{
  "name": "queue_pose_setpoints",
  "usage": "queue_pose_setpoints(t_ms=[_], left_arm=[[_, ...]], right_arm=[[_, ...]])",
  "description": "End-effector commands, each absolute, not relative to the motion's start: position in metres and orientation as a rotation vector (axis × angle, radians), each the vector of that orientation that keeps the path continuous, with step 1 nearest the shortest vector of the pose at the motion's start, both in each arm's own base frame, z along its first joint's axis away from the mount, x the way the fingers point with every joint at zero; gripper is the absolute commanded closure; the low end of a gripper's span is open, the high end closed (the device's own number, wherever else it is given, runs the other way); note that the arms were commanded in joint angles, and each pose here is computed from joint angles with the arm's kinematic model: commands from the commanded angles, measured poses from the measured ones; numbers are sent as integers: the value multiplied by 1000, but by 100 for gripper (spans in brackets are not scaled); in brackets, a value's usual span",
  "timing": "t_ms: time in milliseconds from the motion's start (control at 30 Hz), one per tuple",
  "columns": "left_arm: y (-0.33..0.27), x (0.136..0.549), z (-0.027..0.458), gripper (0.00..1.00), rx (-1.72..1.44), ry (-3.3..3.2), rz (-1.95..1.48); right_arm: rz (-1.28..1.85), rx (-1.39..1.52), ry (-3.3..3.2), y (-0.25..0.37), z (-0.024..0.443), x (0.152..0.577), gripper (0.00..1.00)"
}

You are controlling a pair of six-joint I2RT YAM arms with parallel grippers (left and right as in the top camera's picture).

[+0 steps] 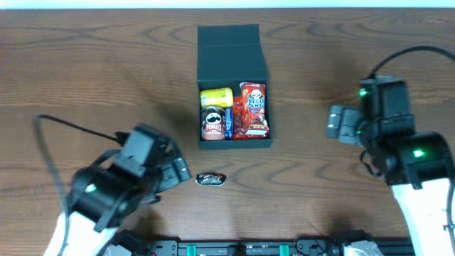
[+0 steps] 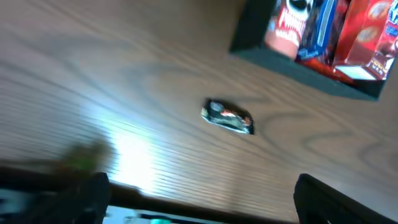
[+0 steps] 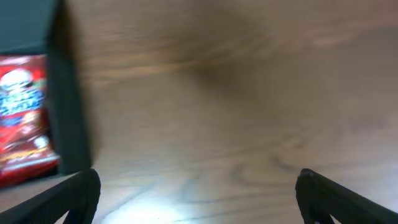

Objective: Pack container
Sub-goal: 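Grasp the dark wrapped snack on the table with the left gripper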

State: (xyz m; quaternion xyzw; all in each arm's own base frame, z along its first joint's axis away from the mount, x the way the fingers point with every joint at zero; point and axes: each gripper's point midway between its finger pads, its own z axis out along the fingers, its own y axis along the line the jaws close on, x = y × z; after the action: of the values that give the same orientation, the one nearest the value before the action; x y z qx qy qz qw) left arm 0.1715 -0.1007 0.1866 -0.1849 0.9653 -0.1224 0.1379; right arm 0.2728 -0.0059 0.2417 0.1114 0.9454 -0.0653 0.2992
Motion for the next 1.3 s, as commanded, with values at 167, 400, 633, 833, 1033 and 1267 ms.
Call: queue_pose_setpoints(t_ms=[167, 400, 633, 833, 1033, 1267], left_arm=[[-151, 157, 139, 5, -1010, 2822, -540], [-187, 160, 96, 5, -1418, 2735, -517], [-187, 149, 54, 5, -1723, 2729, -246], [-183, 161, 30, 5, -1796, 2686, -151], [-173, 166, 14, 5, -1847, 2660, -55], [-180, 177, 4, 0, -1831, 2648, -88]], right_arm=[[-141, 488, 2515, -34, 225, 271, 1], [-111, 489, 2511, -32, 225, 273, 1], [-94, 479, 2519, -30, 225, 273, 1], [-94, 479, 2520, -29, 224, 273, 1], [-76, 474, 2523, -27, 224, 273, 1], [-76, 474, 2524, -27, 224, 273, 1]])
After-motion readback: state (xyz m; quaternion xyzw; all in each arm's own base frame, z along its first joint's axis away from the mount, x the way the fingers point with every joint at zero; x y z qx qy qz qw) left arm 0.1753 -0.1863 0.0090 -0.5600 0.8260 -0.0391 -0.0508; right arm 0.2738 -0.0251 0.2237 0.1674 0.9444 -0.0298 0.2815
